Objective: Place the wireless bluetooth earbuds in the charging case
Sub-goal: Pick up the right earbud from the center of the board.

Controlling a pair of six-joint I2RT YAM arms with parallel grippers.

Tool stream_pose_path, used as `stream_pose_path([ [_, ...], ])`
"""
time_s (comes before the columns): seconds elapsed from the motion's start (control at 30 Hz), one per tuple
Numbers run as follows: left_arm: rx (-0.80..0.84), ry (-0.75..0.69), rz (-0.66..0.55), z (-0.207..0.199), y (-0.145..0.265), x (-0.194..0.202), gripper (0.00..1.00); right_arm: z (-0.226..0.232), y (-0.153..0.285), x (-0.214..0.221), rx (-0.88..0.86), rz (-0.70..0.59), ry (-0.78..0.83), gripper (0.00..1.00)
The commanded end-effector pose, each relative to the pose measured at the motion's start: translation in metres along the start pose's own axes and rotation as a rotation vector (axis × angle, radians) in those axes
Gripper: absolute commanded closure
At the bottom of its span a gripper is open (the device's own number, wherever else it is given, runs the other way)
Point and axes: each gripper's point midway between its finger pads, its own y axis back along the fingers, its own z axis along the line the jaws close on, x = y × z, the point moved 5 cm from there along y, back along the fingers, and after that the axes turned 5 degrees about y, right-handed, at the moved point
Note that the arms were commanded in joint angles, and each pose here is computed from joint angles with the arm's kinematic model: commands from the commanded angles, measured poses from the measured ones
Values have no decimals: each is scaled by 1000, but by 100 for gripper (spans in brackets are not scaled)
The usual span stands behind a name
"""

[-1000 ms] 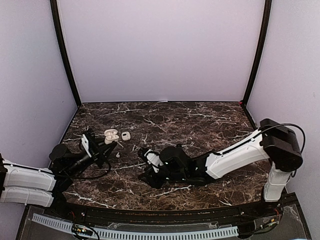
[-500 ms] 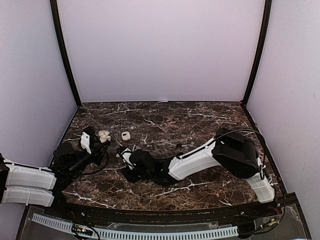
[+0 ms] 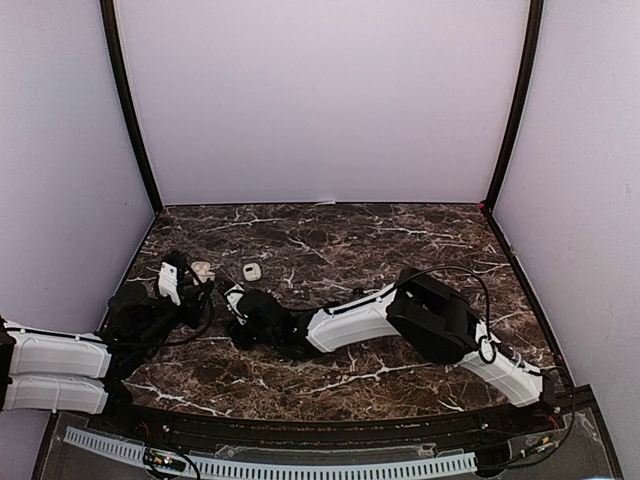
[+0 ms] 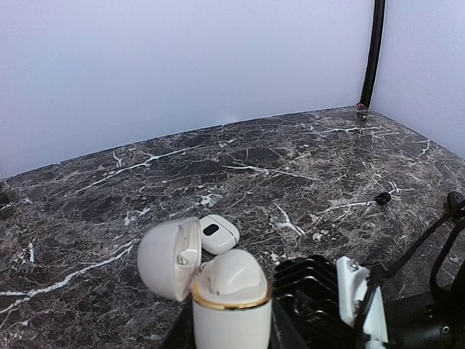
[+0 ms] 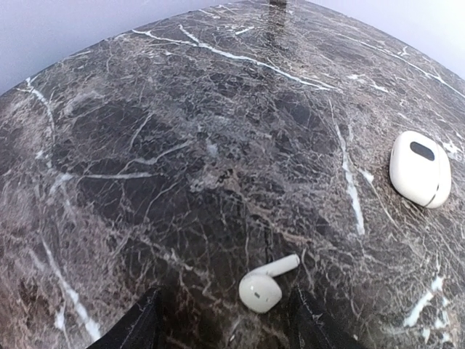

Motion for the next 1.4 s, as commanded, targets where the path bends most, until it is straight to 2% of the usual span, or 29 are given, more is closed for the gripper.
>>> stream_pose_path([
  [0.0, -1, 15, -37, 0, -1, -11, 89, -16, -20, 30, 56, 97, 27, 44],
  [0.2, -6, 18, -37, 1, -2, -10, 89, -32, -24, 30, 88, 92, 9, 52],
  [0.7, -8, 13, -39, 1, -1, -9, 89, -36, -19, 20, 68, 85, 20, 88],
  [0.83, 5, 9, -35, 0, -1, -8, 89, -38, -5, 12, 56, 67, 17, 91],
  [0.97, 64, -32, -34, -8, -2, -8, 90, -43, 23, -16, 50, 35, 4, 93],
  [1.17, 245, -107, -22, -29, -1, -2, 90, -52, 94, -41, -10, -15, -20, 94],
  [1.37, 526, -148, -41, -62, 7, 2, 91, -45, 165, -42, -193, 14, 5, 95],
])
